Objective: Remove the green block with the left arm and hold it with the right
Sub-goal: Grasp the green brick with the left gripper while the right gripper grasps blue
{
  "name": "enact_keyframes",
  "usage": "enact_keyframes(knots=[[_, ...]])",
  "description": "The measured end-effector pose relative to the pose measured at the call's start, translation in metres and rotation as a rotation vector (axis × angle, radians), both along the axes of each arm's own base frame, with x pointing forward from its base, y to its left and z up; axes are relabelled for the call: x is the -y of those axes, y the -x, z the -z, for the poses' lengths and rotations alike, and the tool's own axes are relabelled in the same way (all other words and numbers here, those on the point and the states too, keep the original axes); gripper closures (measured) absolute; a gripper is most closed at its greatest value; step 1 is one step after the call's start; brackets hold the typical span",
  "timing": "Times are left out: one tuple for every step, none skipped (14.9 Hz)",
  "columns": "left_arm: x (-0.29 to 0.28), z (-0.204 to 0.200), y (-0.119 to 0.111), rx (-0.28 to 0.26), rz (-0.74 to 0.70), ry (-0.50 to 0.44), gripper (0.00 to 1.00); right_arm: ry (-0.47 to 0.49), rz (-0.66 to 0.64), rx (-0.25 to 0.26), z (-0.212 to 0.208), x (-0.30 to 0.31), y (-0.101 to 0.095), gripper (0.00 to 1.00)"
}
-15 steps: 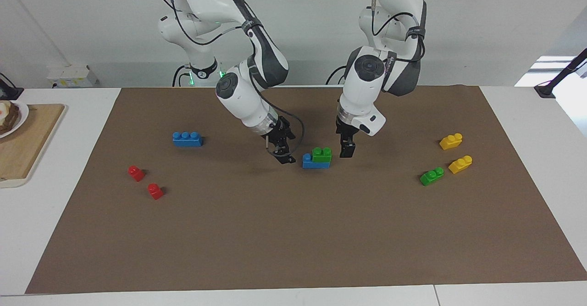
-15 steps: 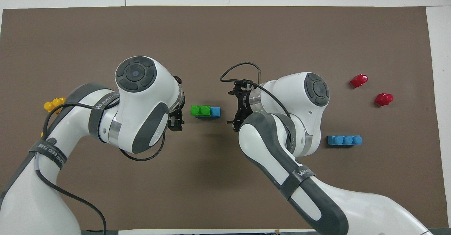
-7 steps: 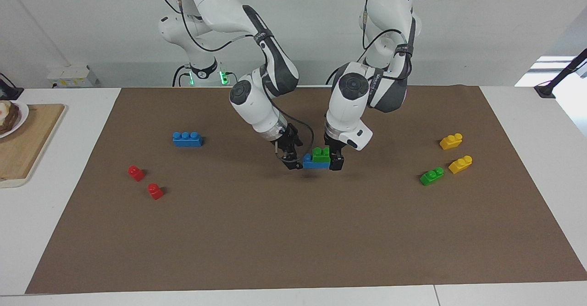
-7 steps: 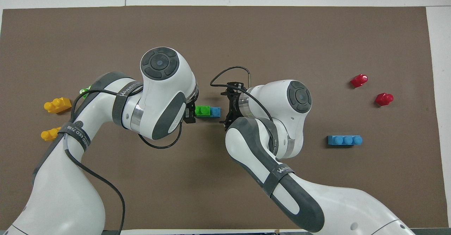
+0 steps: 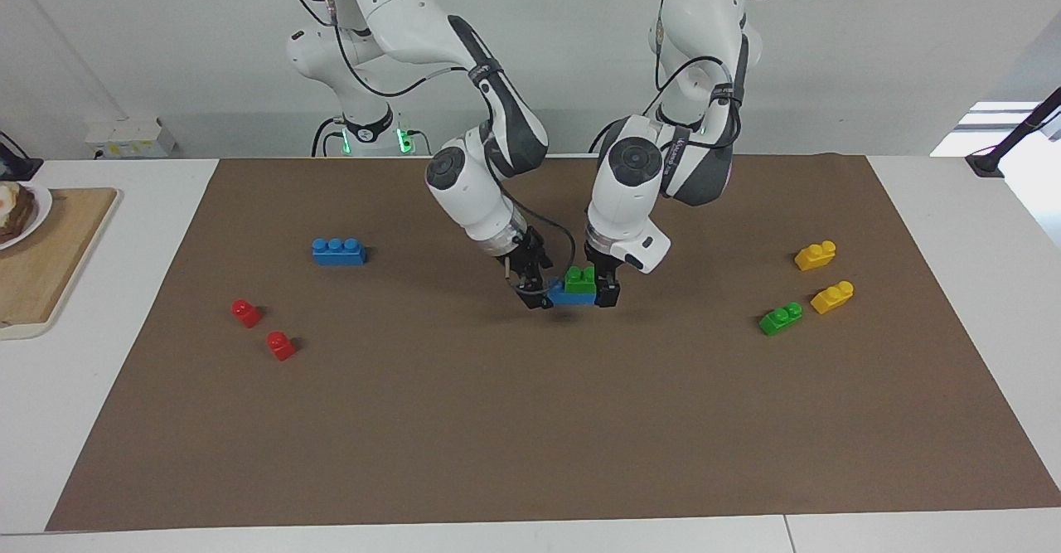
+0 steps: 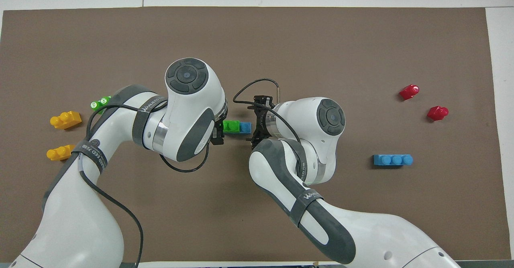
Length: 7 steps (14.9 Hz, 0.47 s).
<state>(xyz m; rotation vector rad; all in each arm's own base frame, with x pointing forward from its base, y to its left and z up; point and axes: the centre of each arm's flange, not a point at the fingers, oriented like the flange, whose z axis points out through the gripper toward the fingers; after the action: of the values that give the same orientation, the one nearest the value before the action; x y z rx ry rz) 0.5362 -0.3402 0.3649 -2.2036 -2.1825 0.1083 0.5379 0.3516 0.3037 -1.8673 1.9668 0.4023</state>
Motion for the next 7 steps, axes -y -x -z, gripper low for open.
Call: enact_keyframes(knots=[[0.002, 0.001, 0.002, -0.001, -0.008, -0.002, 0.00, 0.004, -0.006, -0.004, 0.004, -0.003, 0.002, 0.00], [0.004, 0.001, 0.003, -0.002, -0.017, -0.003, 0.00, 0.007, -0.013, -0.007, 0.008, -0.008, 0.005, 0.00], [0.005, 0.001, 0.004, -0.003, -0.023, -0.004, 0.00, 0.010, -0.017, -0.006, 0.011, -0.011, 0.007, 0.00], [0.004, 0.003, 0.004, -0.004, -0.028, -0.005, 0.00, 0.011, -0.015, 0.000, 0.012, -0.012, 0.007, 0.00], [0.003, 0.005, 0.005, -0.006, -0.030, -0.007, 0.00, 0.013, -0.011, 0.007, 0.013, -0.012, 0.007, 0.01], [0.003, 0.008, 0.006, -0.009, -0.030, -0.010, 0.00, 0.015, -0.008, 0.012, 0.015, -0.012, 0.006, 0.00], [0.002, 0.012, 0.008, -0.011, -0.029, -0.011, 0.00, 0.017, -0.006, 0.013, 0.018, -0.012, 0.006, 0.00]])
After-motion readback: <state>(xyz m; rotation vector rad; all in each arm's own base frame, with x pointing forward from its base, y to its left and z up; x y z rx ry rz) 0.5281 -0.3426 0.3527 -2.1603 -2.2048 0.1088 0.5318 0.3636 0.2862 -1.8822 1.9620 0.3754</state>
